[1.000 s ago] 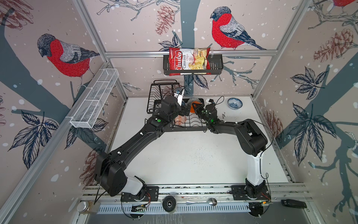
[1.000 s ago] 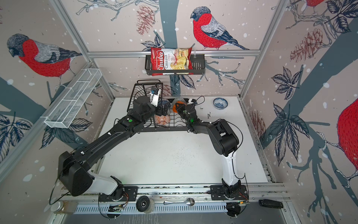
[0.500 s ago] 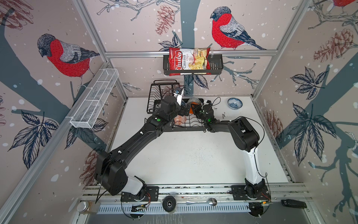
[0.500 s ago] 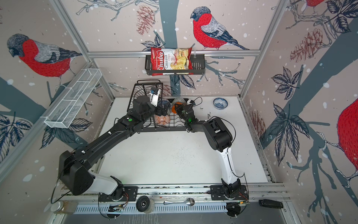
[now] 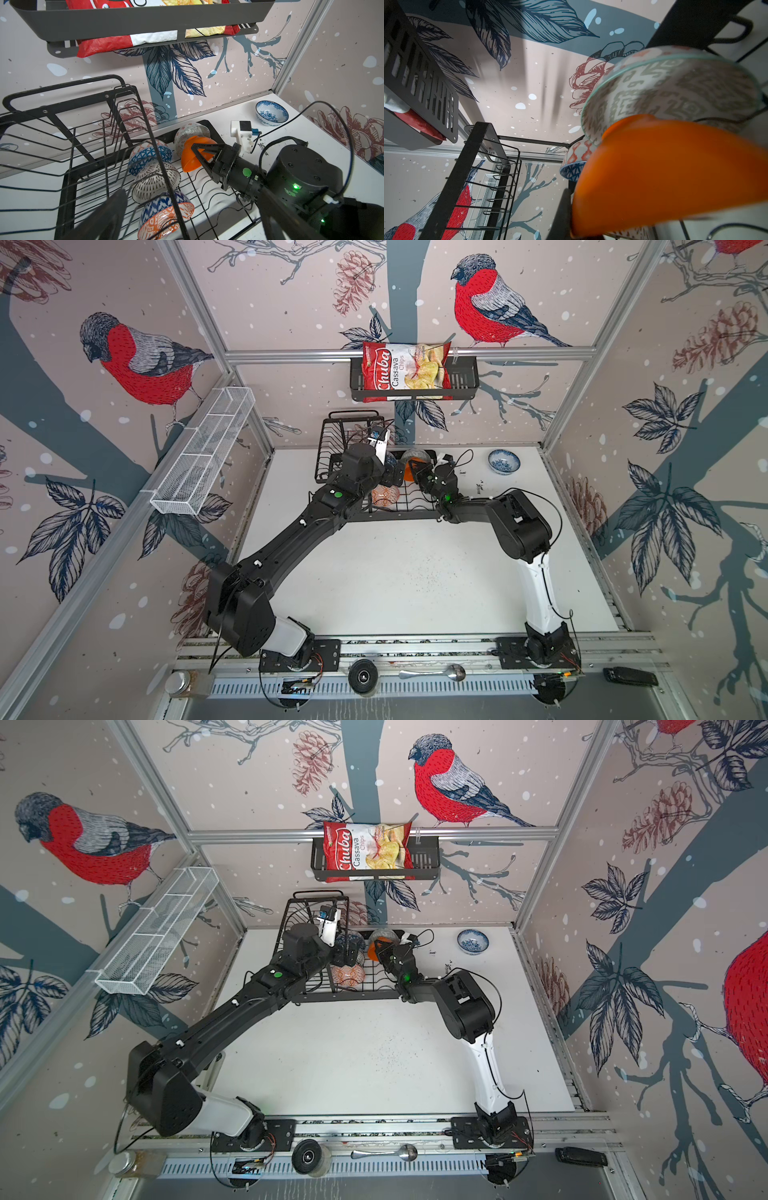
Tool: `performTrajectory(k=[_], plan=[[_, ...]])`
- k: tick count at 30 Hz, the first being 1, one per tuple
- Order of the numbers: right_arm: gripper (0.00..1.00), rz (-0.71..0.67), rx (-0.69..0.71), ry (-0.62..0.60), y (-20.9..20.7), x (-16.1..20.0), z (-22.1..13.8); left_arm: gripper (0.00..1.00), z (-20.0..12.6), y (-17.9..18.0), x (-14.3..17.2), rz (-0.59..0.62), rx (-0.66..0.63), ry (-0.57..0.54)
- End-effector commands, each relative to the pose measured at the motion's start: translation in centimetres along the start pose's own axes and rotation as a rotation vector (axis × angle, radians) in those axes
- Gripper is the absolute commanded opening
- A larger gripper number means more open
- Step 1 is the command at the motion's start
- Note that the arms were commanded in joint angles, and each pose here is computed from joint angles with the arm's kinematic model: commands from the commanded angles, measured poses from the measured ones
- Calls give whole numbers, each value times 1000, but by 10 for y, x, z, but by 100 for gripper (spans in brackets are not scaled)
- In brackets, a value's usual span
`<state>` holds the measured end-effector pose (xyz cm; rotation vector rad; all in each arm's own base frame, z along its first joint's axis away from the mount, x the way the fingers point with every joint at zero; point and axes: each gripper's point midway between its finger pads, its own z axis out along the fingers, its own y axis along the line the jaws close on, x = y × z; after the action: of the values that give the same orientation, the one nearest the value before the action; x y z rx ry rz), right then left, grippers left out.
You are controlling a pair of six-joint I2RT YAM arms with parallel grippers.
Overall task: Load bowls into a dish rack
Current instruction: Place the bowl in the dish rack.
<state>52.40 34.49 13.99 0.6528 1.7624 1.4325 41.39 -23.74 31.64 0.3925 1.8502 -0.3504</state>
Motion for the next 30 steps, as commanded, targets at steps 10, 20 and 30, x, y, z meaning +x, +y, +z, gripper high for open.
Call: performTrajectory(k=[10, 20, 30], plan=[[0, 35, 63, 24, -13, 11, -6, 98, -2, -1, -10, -11, 13, -32], [4, 58, 94, 22, -20, 17, -14, 98, -5, -2, -13, -14, 19, -39], [15, 64, 109, 36, -22, 19, -11, 98, -5, -2, -12, -16, 20, -38]])
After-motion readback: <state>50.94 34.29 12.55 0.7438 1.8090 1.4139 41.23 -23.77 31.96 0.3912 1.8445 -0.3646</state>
